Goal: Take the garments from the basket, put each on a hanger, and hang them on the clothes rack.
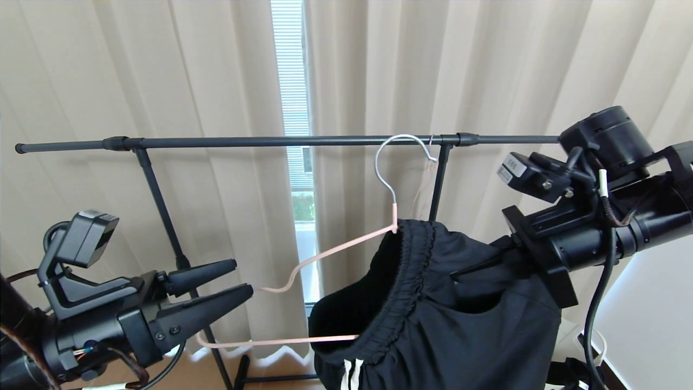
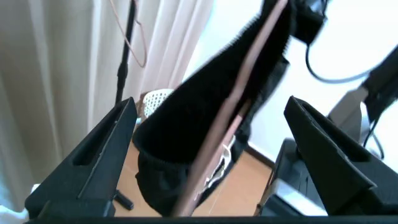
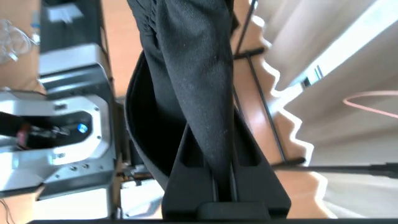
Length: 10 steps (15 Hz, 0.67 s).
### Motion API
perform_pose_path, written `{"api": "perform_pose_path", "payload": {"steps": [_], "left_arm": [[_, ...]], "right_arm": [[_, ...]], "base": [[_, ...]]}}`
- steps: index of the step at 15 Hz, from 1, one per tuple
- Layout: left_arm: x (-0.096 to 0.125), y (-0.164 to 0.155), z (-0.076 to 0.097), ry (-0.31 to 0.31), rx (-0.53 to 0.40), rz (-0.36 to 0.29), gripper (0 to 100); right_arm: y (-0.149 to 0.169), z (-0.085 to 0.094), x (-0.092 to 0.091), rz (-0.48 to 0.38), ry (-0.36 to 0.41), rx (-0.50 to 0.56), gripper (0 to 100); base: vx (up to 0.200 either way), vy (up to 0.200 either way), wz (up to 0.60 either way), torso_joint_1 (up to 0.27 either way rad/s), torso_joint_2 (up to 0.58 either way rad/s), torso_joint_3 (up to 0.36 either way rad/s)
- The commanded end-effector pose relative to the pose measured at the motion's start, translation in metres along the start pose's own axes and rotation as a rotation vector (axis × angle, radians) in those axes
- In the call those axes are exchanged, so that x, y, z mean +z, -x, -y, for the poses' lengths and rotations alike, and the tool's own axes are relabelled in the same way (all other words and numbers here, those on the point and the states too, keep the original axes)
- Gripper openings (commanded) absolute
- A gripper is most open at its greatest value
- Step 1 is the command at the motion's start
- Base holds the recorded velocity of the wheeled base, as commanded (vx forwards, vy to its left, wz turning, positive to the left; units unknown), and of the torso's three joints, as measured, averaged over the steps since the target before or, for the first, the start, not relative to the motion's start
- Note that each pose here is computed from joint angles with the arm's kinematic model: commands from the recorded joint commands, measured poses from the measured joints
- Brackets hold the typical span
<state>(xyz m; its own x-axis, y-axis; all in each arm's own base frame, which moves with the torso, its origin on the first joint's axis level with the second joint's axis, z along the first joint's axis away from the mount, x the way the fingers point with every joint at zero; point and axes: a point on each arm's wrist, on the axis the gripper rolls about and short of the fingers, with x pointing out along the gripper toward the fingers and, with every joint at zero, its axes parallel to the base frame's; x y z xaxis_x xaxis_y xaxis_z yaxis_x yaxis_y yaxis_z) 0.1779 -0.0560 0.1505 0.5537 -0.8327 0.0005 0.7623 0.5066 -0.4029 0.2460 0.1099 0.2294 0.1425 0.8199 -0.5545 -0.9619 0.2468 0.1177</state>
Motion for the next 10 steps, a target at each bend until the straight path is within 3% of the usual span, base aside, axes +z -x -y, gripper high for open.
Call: {"api": "perform_pose_path", "payload": {"steps": [1,3,6,10], "left_arm": [[-0.008,-0.016,-0.026,0.082,0.045,-0.053,100],[-0.011,-0.018,-0.035,0.119,0.066,-0.06,100],[0.011,-0.012,-0.05,0.286,0.118,0.035,100],[0.014,-0.009,-0.05,0.273,0.117,0.06,100]], "right_arm": [[0.017,-0.01,-0.002,0.051,0.036,-0.049,0],[0.021,-0.015,-0.006,0.068,0.054,-0.061,0],[0.02,-0.015,-0.017,0.12,0.114,-0.116,0],[0.02,-0.015,-0.019,0.128,0.126,-0.129,0]], "base": [[0.0,0.0,0.0,0.0,0.0,0.0],[0.0,0.0,0.0,0.0,0.0,0.0],[0.0,0.0,0.0,0.0,0.0,0.0],[0.0,0.0,0.0,0.0,0.0,0.0]]}}
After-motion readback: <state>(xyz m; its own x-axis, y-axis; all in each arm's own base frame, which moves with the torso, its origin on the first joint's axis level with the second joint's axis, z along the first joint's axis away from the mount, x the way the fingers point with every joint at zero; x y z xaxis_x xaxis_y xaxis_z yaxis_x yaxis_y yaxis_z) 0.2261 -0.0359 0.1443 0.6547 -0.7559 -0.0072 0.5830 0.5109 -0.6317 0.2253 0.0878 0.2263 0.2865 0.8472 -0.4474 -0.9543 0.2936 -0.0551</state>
